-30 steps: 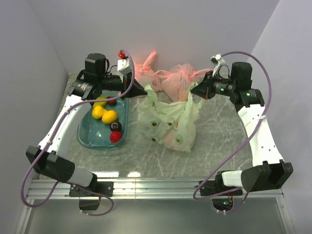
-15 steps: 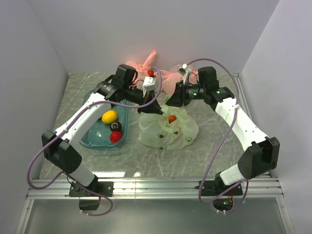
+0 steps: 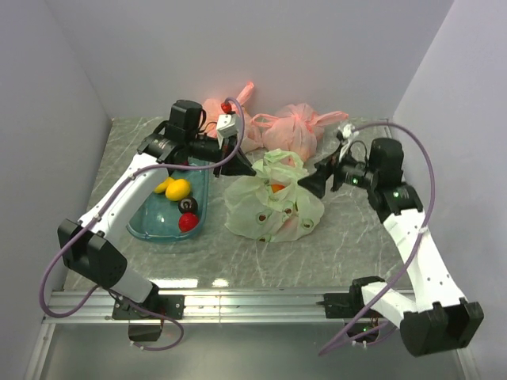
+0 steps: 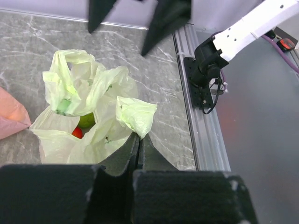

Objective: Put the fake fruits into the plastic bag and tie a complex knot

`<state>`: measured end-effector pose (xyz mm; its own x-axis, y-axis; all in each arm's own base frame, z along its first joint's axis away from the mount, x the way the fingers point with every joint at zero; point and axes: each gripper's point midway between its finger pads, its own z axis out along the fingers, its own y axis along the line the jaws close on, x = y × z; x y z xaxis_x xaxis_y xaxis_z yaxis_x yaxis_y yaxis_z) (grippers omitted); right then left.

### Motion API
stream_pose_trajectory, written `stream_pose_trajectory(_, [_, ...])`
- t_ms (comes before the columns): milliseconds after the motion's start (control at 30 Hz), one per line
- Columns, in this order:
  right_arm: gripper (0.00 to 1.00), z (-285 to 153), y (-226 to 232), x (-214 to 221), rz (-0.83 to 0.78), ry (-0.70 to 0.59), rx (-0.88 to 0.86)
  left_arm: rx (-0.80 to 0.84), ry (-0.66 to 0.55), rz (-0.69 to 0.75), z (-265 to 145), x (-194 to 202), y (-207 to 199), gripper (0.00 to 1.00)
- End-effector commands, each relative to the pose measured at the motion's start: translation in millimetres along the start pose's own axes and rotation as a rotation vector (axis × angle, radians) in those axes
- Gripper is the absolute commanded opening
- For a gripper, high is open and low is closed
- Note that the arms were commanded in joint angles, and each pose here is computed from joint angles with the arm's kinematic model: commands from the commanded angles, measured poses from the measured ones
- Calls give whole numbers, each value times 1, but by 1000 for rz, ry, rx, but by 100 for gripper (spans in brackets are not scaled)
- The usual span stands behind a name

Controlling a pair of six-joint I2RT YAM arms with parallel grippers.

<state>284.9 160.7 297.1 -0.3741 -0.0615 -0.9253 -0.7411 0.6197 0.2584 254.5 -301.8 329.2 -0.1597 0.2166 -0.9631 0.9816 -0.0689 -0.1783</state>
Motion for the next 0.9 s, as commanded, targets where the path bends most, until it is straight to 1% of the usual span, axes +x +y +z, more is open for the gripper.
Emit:
stream_pose_trajectory(0, [96,9,-2,8,-149,-64,-36,24,-32,16,-4,-11,-9,0])
stream_pose_trajectory(33, [96,13,-1,10,-167,-64,-54,23,-30,12,-4,-10,-8,0])
stream_pose_trajectory(100, [96,24,-9,14,-204,-46,-59,30,-25,15,-4,-10,-7,0])
stream_pose_trajectory(133, [96,32,-17,21,-198,-25,-61,35,-22,13,-3,-10,-7,0])
stream_pose_trajectory(267, [97,53,-27,20,-281,-24,-82,70,-13,18,-1,-12,-10,0])
stream_pose_trajectory(300, [98,57,-27,19,-289,-30,-88,77,3,15,0,-7,-10,0])
stream_pose_trajectory(333, [97,63,-29,21,-288,-25,-96,91,17,13,3,-4,-13,0])
stream_pose_trajectory(367, [94,68,-24,18,-311,-31,-116,96,22,26,5,-5,-13,0])
stream_pose_trajectory(400, [85,71,-21,18,-321,-31,-129,101,37,27,7,0,-12,0])
stream_pose_trajectory(433, [60,74,-20,20,-322,-23,-144,109,42,32,12,1,-12,0])
stream_pose_trajectory(467, [42,75,-13,19,-324,-21,-177,113,46,24,15,2,-10,0])
stream_pose_trajectory(500, [19,76,-8,20,-318,-15,-196,114,44,26,18,1,-9,0])
stream_pose_trajectory(533, [0,78,-3,22,-308,-1,-216,121,38,39,23,-2,-8,0])
stream_pose_trajectory(567, [0,77,2,27,-289,24,-232,126,36,47,27,-5,-4,0])
stream_pose_trajectory(600, [0,77,14,30,-289,34,-275,140,37,58,33,-7,-5,0])
stream_pose_trajectory(700, [0,76,27,40,-269,54,-323,181,24,73,45,-15,5,0])
stream_pose_trajectory(733, [3,77,30,46,-264,76,-338,202,12,71,48,-19,6,0])
stream_pose_trajectory(833, [21,77,36,50,-257,104,-381,218,-5,65,55,-27,17,0])
stream_pose_trajectory(867, [23,76,36,50,-251,115,-381,215,-14,73,57,-29,21,0])
